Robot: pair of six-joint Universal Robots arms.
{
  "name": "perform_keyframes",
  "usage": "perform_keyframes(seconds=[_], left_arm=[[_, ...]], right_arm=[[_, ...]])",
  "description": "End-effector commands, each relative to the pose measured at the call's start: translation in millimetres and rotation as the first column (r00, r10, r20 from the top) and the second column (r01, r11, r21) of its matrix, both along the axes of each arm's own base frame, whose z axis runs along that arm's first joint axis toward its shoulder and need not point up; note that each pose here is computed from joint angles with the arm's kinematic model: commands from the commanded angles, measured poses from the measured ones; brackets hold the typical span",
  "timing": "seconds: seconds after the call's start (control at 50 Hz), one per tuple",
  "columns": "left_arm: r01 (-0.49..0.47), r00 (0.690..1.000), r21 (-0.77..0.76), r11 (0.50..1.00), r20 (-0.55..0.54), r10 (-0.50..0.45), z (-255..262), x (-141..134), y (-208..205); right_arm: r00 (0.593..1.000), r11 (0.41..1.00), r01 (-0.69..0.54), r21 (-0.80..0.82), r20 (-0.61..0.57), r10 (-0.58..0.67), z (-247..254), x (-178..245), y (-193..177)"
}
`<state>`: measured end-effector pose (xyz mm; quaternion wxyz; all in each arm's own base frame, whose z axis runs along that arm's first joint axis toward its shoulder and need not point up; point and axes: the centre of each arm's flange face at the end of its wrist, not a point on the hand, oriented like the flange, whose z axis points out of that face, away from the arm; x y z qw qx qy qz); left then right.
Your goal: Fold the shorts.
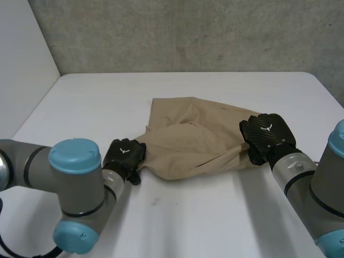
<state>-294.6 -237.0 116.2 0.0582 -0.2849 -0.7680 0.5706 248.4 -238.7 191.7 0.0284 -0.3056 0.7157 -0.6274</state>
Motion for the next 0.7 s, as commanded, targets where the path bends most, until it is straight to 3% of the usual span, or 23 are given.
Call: perform_keyframes(seconds=[0.02,0.1,0.18,0.34,0.4,0.54,0.7], left_arm=[[-0.050,0.999,-0.041,0.998,-0.008,0.049,-1.4,-6.3,-20.5],[-0.089,0.996,-0.062,0.994,-0.002,0.089,8.7,-3.6,-26.0],[-0.070,0.998,-0.161,0.984,-0.003,0.070,59.1,2.7,-13.7],[-0.053,0.998,-0.473,0.880,-0.008,0.056,185.0,37.7,39.3],[-0.034,0.999,-0.512,0.858,0.016,0.049,206.0,47.2,56.2],[0.032,0.994,-0.422,0.906,0.107,0.015,203.0,60.4,78.4],[0.051,0.974,-0.235,0.971,0.227,0.004,144.0,57.4,58.9]], right_arm=[[1.000,1.000,0.000,-0.003,0.003,0.000,2.6,-0.1,0.4],[1.000,1.000,0.001,-0.026,0.002,-0.001,12.7,-0.4,-1.5],[1.000,0.999,0.007,-0.046,-0.022,-0.008,39.1,-5.0,-1.3],[0.988,0.999,-0.031,-0.041,-0.155,0.025,76.0,-10.5,12.1],[0.983,0.997,-0.041,-0.060,-0.179,0.030,89.0,-11.8,15.8],[0.963,0.997,-0.071,-0.040,-0.265,0.058,106.6,-14.8,25.9],[0.933,0.987,-0.089,0.130,-0.336,0.128,65.4,-6.3,14.2]])
